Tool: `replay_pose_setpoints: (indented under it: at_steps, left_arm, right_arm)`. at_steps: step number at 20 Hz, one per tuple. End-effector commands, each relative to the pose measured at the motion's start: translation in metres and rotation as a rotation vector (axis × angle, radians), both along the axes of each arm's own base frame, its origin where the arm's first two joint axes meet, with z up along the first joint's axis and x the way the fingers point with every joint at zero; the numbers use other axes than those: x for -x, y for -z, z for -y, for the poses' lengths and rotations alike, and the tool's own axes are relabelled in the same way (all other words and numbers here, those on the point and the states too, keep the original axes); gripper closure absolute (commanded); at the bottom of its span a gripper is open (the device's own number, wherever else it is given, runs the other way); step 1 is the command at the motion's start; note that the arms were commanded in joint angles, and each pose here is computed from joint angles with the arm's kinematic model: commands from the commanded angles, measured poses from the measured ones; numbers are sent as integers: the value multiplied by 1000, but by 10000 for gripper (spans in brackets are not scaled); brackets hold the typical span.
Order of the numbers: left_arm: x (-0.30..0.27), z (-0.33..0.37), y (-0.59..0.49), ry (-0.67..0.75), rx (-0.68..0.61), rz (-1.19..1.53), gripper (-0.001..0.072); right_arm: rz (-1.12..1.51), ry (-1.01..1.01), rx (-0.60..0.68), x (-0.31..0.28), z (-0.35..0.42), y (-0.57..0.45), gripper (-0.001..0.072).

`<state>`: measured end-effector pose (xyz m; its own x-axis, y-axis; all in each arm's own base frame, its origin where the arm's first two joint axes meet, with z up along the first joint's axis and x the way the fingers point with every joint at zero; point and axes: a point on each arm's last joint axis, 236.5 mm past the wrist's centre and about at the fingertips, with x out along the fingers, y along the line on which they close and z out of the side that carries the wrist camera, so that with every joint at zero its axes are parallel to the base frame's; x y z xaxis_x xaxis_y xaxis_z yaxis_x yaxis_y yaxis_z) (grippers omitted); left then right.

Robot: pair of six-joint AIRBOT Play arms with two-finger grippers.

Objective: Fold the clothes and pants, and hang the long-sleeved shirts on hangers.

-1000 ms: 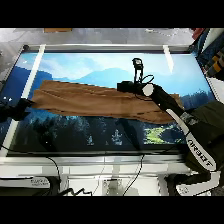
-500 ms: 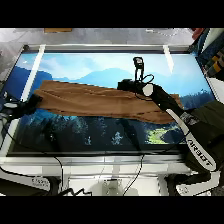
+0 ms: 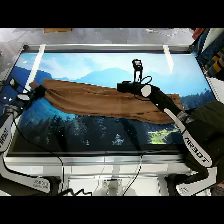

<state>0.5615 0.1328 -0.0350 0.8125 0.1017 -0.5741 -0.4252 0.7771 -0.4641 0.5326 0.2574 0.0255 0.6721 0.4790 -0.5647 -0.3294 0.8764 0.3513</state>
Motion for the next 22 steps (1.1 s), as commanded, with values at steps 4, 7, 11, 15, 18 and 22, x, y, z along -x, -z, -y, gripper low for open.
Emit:
replay_pose_setpoints:
  at_steps: [4,7,11,15,18,22]
  left_arm:
    - [6,44,-127,245,-132,96,693]
    - [35,81,-188,404,-161,121,694]
    - [78,98,-256,468,-217,191,693]
    - [106,80,-289,440,-383,203,692]
    - [115,68,-293,424,-459,173,693]
    - [115,71,-293,429,-454,176,693]
  right_arm:
    - [0,-33,-61,-14,-35,-15,685]
    - [-22,-65,-122,-18,-80,-16,686]
    - [-109,-154,-224,6,-173,-13,685]
    - [-190,-278,-288,69,-269,-6,685]
    - [-229,-362,-290,121,-312,-1,685]
    - [-268,-441,-260,164,-334,6,685]
